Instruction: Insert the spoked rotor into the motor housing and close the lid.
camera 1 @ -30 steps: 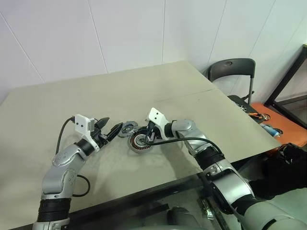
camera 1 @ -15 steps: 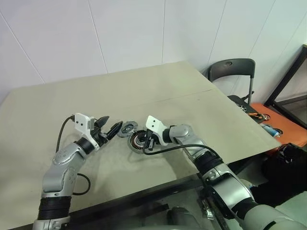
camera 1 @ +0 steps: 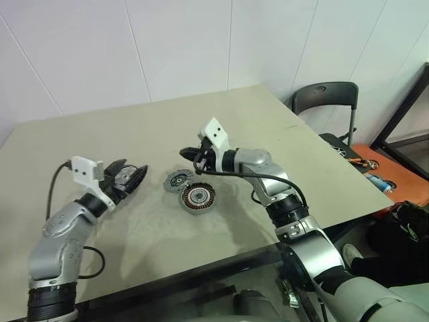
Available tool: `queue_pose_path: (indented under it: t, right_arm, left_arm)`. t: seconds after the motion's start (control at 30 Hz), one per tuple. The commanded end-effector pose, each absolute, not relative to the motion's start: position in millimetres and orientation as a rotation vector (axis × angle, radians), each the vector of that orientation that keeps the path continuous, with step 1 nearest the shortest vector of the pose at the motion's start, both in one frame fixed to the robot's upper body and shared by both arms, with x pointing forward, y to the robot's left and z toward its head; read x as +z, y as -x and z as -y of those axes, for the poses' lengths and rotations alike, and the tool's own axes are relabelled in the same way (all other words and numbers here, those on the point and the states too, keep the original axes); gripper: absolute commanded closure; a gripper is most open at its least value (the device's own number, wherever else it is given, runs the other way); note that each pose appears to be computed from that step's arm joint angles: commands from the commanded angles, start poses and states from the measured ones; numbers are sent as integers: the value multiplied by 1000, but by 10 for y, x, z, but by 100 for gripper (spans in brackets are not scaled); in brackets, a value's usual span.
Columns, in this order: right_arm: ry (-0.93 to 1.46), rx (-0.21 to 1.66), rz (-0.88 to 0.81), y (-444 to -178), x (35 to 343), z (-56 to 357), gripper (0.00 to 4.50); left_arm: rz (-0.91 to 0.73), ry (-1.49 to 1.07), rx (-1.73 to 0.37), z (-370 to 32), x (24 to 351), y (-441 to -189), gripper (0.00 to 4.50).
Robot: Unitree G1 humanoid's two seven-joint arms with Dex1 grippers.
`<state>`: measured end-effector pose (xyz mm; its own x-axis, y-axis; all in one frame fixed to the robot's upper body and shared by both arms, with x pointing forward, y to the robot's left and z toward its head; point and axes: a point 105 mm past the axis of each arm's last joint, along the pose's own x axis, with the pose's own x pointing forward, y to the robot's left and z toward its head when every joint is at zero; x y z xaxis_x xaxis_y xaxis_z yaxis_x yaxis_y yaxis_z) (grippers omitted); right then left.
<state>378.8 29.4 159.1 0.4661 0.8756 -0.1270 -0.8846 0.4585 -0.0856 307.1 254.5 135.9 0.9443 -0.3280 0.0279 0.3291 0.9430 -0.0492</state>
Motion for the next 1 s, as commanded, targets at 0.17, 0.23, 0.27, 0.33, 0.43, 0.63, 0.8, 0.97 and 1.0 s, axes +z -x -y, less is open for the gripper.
queue_pose_path:
  t: [0.17,0.23,0.27,0.33,0.43,0.63,0.8,0.97,1.0]
  right_arm:
    - [255,971,-75,-3907,1434,-228,445]
    - [239,951,-66,-3933,1461,-217,445]
    - [232,943,-63,-3943,1468,-215,445]
    - [227,941,-61,-3939,1468,-226,445]
    - [233,944,-58,-3918,1454,-244,445]
    - [237,943,-58,-3898,1431,-235,450]
    - [237,936,-61,-3900,1417,-228,450]
    - [243,937,-66,-3882,1381,-238,450]
    - [243,937,-67,-3878,1375,-235,450]
  left_arm:
    - [53,-156,-247,-3134,1569,-3052,68]
    - [35,-186,-138,-3467,1590,-3078,68]
    - [31,-174,-94,-3608,1603,-3090,68]
    - [36,-149,-92,-3683,1613,-3113,68]
    - [37,-60,-156,-3660,1592,-3117,68]
    - [-26,50,-153,-3801,1372,-3105,5]
    - [-123,99,-112,-3902,1052,-3106,5]
    - [-244,97,-162,-3786,755,-3112,5]
    - [-243,99,-166,-3767,745,-3125,5]
